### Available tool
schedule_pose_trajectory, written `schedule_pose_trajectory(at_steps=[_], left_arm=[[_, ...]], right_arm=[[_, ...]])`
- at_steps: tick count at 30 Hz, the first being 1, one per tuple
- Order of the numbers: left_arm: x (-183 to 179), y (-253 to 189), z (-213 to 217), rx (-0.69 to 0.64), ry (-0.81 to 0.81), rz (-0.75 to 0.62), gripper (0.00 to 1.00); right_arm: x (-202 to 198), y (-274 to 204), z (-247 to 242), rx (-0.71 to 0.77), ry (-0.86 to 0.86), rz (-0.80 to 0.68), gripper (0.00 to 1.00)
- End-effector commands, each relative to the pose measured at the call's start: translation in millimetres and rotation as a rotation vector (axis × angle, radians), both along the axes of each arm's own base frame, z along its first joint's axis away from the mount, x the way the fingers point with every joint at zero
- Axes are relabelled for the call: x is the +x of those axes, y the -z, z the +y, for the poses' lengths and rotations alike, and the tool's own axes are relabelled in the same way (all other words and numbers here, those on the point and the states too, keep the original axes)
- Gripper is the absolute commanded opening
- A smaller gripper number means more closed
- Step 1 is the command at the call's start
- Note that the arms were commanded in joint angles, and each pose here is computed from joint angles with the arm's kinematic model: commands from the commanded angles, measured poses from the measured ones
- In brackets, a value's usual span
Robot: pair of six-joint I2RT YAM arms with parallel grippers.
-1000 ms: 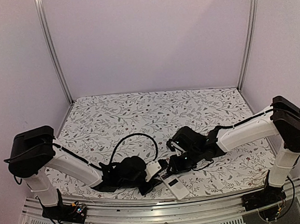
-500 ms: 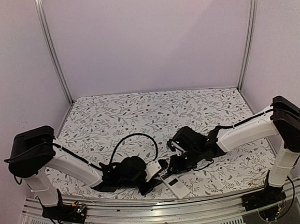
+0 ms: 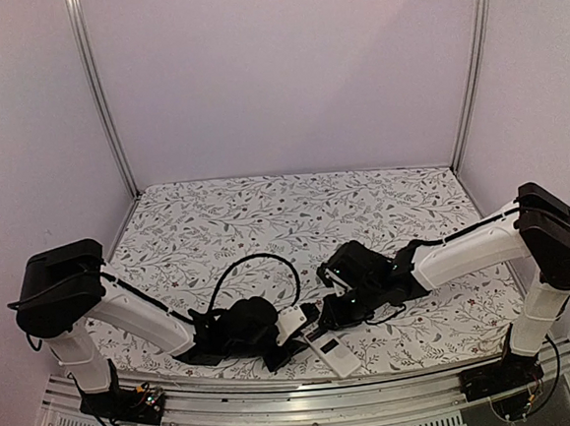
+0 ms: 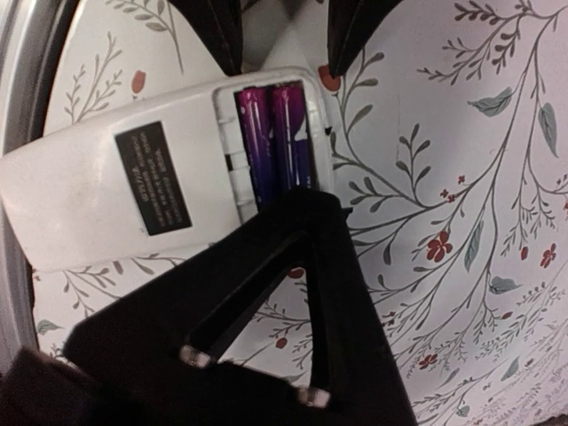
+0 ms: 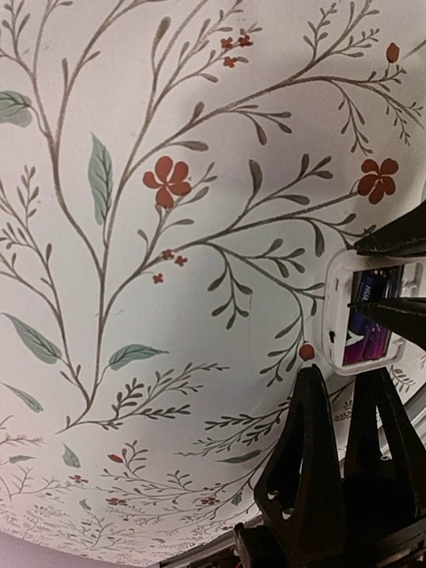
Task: Load the batteries into the remote control
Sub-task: Press the battery in the battery compartment.
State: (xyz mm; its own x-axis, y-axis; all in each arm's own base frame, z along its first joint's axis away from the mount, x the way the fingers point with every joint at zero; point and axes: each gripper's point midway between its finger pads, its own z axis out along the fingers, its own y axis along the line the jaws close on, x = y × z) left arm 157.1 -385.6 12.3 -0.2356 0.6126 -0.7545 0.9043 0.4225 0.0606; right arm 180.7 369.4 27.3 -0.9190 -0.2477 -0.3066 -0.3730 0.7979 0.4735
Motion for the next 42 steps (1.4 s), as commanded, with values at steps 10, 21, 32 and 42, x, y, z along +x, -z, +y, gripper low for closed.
schedule_pose_trajectory(at_steps=[10,21,32,42], left_arm=[[-2.3,16.9,9.6,0.056,-0.004,0.007,0.32],[-3.3,16.7,9.1,0.054,0.001,0.008,0.32],[-12.4,-3.2,5.7,-0.012,0.037,0.035,0.34],[-20.4,-26.2,3.4,-0.081,0.075,0.087,0.41]], right_arm=[[-37.4,43.7,-22.7,-0.138,-0.065,0.080,0.13],[-34.6,42.9,-18.5,-0.142,-0.065,0.057,0.15],[2.0,-14.3,7.0,-0.006,-0.053,-0.039,0.23],[17.0,-34.5,-2.7,0.030,-0.005,-0.055,0.29]])
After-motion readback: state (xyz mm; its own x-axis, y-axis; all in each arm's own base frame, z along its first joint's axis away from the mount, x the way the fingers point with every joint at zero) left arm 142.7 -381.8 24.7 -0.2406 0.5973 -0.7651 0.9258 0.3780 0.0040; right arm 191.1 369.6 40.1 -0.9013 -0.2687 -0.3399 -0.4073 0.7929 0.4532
